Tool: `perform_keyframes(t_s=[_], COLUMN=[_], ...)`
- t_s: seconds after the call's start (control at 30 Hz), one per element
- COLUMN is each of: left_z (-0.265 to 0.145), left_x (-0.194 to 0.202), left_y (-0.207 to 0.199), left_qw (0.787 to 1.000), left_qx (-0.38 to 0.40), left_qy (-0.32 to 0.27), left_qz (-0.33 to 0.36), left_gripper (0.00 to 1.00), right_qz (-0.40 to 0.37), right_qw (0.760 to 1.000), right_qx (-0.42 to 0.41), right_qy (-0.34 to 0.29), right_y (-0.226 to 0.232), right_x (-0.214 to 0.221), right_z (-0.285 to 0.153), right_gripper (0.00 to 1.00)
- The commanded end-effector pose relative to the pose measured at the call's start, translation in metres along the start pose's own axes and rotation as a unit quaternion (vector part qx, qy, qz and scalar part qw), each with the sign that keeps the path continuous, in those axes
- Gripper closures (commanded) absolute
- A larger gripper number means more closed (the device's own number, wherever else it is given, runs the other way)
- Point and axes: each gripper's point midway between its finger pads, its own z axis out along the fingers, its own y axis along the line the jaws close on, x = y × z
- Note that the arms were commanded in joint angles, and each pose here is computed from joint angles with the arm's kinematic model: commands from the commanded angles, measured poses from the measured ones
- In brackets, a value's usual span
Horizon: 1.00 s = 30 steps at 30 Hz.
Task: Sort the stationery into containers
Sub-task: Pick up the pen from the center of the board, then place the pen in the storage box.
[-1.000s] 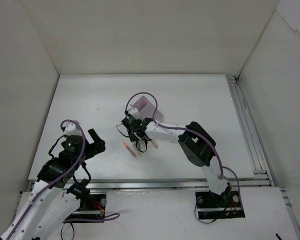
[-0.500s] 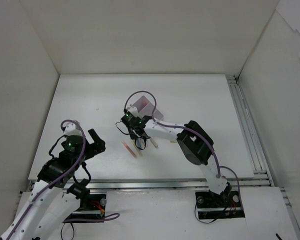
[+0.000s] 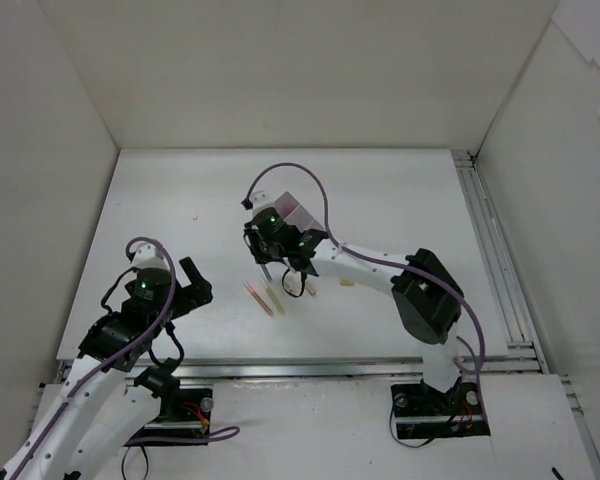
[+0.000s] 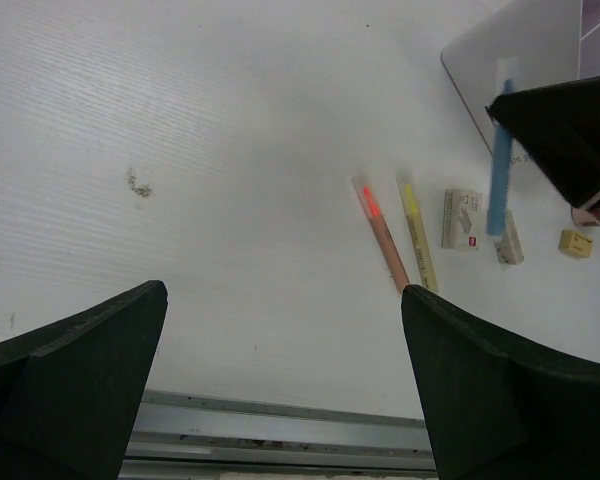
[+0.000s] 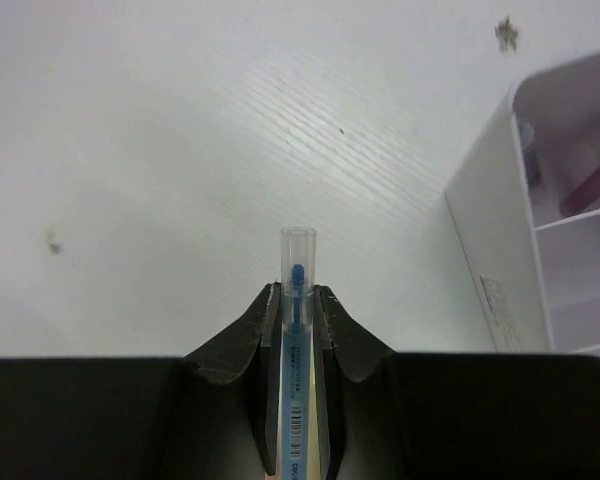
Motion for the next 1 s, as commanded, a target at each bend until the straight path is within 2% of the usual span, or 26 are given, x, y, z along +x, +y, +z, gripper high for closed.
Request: perform_keyframes(t_s=[0.0, 0.03, 0.1, 0.13, 0.2, 0.23, 0.33, 0.43, 0.57, 0.67, 0.97], left_z=[-0.001, -0.001, 0.0, 0.0, 0.0, 0.001, 0.0, 0.0, -0.001, 0.002, 0.017], left_x=[-0.016, -0.017, -0.017, -0.018, -0.02, -0.021, -0.024, -0.028, -0.033, -0.037, -0.035], left_y=[-0.013, -0.013, -0.013, -0.014, -0.016, -0.016, -0.017, -0.016, -0.018, -0.022, -0.031], left_qw=[1.0, 1.0, 1.0, 1.0, 1.0, 1.0, 1.0, 1.0, 0.999, 0.999, 1.0], left_qx=[0.017, 0.016, 0.014, 0.014, 0.015, 0.016, 0.012, 0.004, 0.003, 0.007, -0.004], left_qy=[-0.02, -0.02, -0.018, -0.018, -0.02, -0.022, -0.024, -0.027, -0.034, -0.038, -0.015], left_qz=[0.004, 0.006, 0.008, 0.009, 0.01, 0.009, 0.009, 0.008, 0.008, 0.006, 0.02], left_gripper=[0.0, 0.0, 0.0, 0.0, 0.0, 0.0, 0.0, 0.0, 0.0, 0.0, 0.0], right_qz=[-0.007, -0.011, -0.031, -0.043, -0.059, -0.053, -0.055, -0.06, -0.077, -0.074, -0.062], right_qw=[0.969, 0.95, 0.931, 0.91, 0.885, 0.862, 0.826, 0.806, 0.806, 0.806, 0.784], right_qx=[-0.131, -0.16, -0.191, -0.208, -0.24, -0.262, -0.312, -0.329, -0.3, -0.309, -0.323], right_qy=[-0.21, -0.267, -0.309, -0.356, -0.395, -0.43, -0.467, -0.489, -0.504, -0.499, -0.526], right_y=[0.026, 0.032, 0.018, 0.016, 0.002, 0.001, -0.014, -0.032, -0.048, -0.055, -0.068], right_x=[-0.113, -0.136, -0.147, -0.162, -0.176, -0.19, -0.211, -0.223, -0.224, -0.221, -0.216], right_z=[-0.068, -0.084, -0.096, -0.107, -0.115, -0.123, -0.13, -0.131, -0.123, -0.115, -0.102], right_gripper=[1.0, 1.0, 1.0, 1.0, 1.0, 1.0, 1.0, 1.0, 1.0, 1.0, 1.0])
